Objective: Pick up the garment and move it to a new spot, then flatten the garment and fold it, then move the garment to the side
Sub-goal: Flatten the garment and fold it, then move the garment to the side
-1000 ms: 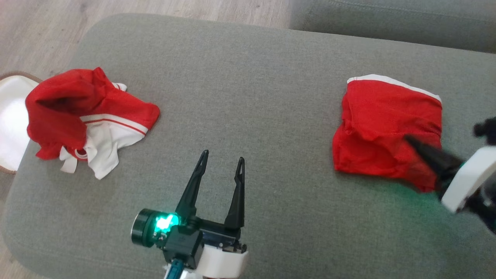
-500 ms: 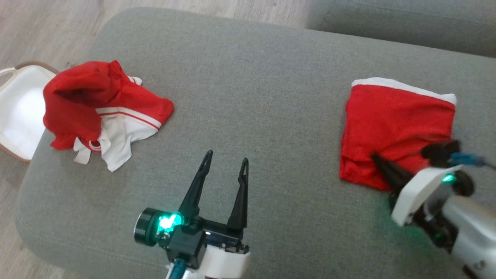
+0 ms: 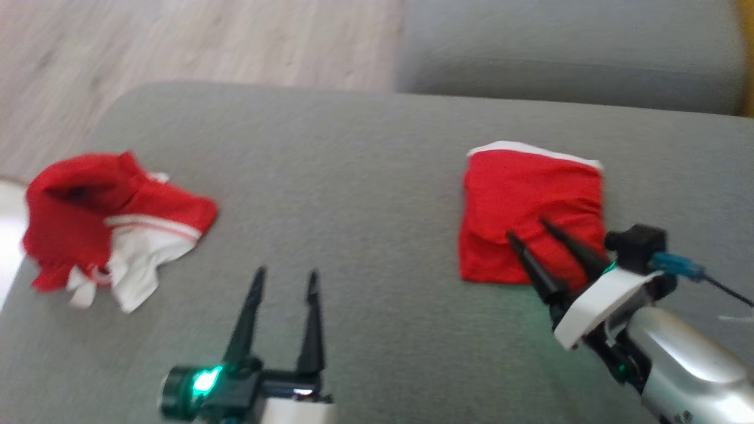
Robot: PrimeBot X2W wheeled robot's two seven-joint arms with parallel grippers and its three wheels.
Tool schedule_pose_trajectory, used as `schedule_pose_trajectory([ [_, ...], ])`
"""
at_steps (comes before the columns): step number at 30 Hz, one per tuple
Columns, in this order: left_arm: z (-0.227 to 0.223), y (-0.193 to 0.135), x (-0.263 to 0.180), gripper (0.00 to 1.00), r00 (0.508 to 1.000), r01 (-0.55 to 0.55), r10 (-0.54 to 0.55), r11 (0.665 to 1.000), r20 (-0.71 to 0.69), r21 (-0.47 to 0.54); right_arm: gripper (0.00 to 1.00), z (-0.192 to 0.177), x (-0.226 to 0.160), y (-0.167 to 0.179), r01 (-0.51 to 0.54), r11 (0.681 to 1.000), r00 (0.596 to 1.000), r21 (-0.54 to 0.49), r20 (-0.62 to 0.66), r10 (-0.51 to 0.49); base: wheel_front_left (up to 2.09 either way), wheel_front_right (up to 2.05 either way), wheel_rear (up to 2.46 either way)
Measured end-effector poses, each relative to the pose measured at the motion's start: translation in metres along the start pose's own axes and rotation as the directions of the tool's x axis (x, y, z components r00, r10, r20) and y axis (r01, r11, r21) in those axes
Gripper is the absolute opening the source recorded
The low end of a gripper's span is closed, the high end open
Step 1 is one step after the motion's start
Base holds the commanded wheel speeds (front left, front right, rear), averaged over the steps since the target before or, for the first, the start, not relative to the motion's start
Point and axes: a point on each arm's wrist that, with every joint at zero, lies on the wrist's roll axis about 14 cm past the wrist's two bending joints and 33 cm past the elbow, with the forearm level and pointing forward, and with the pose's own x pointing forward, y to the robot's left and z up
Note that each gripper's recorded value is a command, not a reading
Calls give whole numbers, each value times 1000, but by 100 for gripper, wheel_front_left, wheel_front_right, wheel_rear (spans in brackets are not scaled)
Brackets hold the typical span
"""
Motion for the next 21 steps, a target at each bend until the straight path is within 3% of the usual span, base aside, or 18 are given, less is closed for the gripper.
schedule_pose_trajectory([
  [5, -5, 5, -7, 100, 1000, -6, 6, 1000, -14, 0, 100, 44, -45, -22, 166, 985, 962, -44, 226, -152, 0, 0, 0],
  [7, -6, 1, -12, 100, 1000, 15, -15, 1000, -15, 2, 100, 34, -85, -29, 283, 959, 923, -19, 277, -267, 0, 0, 0],
  [10, -6, -2, -19, 100, 999, 34, -34, 999, -13, 22, 100, 20, -118, -27, 373, 927, 880, 28, 306, -363, 0, 0, 0],
  [15, -14, 0, -31, 100, 999, 40, -39, 999, -38, 28, 100, 17, -146, -15, 448, 894, 833, 25, 353, -427, 0, 0, 0],
  [21, -17, 3, -35, 100, 998, 32, -31, 999, -48, 31, 100, 4, -155, -7, 464, 884, 824, 53, 340, -453, 0, 0, 0],
])
